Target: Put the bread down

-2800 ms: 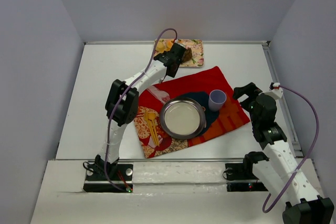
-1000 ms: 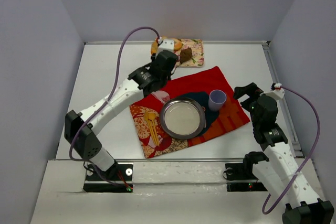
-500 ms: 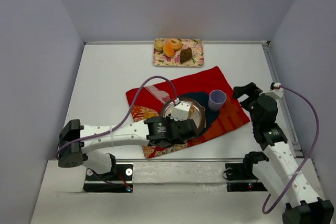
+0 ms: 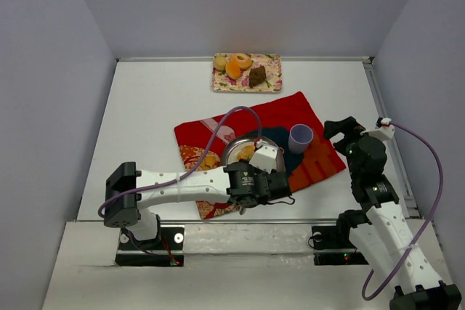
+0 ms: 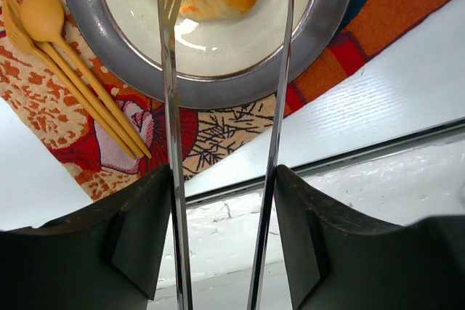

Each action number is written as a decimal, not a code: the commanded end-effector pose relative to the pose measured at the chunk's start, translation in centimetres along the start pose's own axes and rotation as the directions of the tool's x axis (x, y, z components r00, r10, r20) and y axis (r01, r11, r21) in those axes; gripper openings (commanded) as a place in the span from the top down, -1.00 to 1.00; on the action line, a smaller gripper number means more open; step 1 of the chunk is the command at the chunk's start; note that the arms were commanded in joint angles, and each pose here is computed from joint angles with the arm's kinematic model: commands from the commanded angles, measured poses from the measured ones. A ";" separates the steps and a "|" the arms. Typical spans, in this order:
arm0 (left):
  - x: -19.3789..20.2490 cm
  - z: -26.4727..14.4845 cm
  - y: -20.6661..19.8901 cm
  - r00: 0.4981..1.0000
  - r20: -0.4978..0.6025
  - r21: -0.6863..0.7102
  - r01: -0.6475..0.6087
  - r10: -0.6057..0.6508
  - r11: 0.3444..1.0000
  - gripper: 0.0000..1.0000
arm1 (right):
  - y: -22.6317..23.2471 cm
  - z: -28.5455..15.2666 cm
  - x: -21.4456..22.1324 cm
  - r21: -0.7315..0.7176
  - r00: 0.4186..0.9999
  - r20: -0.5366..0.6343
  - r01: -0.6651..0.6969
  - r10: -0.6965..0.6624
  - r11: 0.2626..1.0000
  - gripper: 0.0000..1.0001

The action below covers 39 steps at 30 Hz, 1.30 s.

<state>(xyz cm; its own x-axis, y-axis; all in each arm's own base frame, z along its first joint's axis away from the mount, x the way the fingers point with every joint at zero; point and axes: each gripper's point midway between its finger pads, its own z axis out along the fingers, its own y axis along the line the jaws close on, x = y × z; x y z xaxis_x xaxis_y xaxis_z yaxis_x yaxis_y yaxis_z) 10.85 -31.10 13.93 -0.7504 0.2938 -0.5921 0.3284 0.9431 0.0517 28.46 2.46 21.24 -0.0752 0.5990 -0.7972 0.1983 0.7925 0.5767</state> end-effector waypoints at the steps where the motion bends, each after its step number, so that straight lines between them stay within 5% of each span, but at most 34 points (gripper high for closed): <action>1: -2.5 -2.0 0.7 0.997 0.077 -0.006 0.025 -0.024 1.000 -0.31 | 0.6 0.2 -1.1 -0.017 0.999 0.041 0.003 -0.002 1.000 -0.99; 9: -6.0 -4.2 2.6 0.977 0.187 -0.025 0.109 -0.102 0.994 -0.20 | 0.5 0.3 -1.0 -0.014 0.999 0.037 0.007 -0.007 1.000 -0.99; 15: -13.8 -3.7 5.9 0.909 0.350 0.005 0.241 -0.228 0.970 -0.12 | 0.5 0.2 -1.1 -0.015 0.999 0.041 0.003 -0.002 1.000 -0.99; 19: -21.3 -3.0 6.4 0.845 0.461 0.194 0.204 -0.273 0.960 -0.13 | 0.4 0.3 -1.1 -0.008 0.999 0.042 0.005 -0.005 1.000 -0.99; 29: -32.0 3.5 10.5 0.869 0.471 0.182 0.070 -0.150 0.981 -0.06 | -0.2 1.0 -1.0 0.036 0.999 0.038 0.018 -0.019 0.999 -0.99; 39: -36.3 13.7 12.7 0.933 0.361 0.062 -0.036 0.011 0.997 -0.08 | -0.7 1.1 -1.1 0.060 0.999 0.049 0.019 -0.022 0.998 -0.99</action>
<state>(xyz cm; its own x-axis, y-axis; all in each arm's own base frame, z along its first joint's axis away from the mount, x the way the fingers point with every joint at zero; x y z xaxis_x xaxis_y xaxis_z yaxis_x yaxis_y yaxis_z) 49.13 -32.74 23.53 -0.5175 0.1547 -0.8416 0.3442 0.9381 -0.0392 29.04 1.80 19.30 -0.1072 0.5803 -0.8073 0.2672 0.7989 0.5388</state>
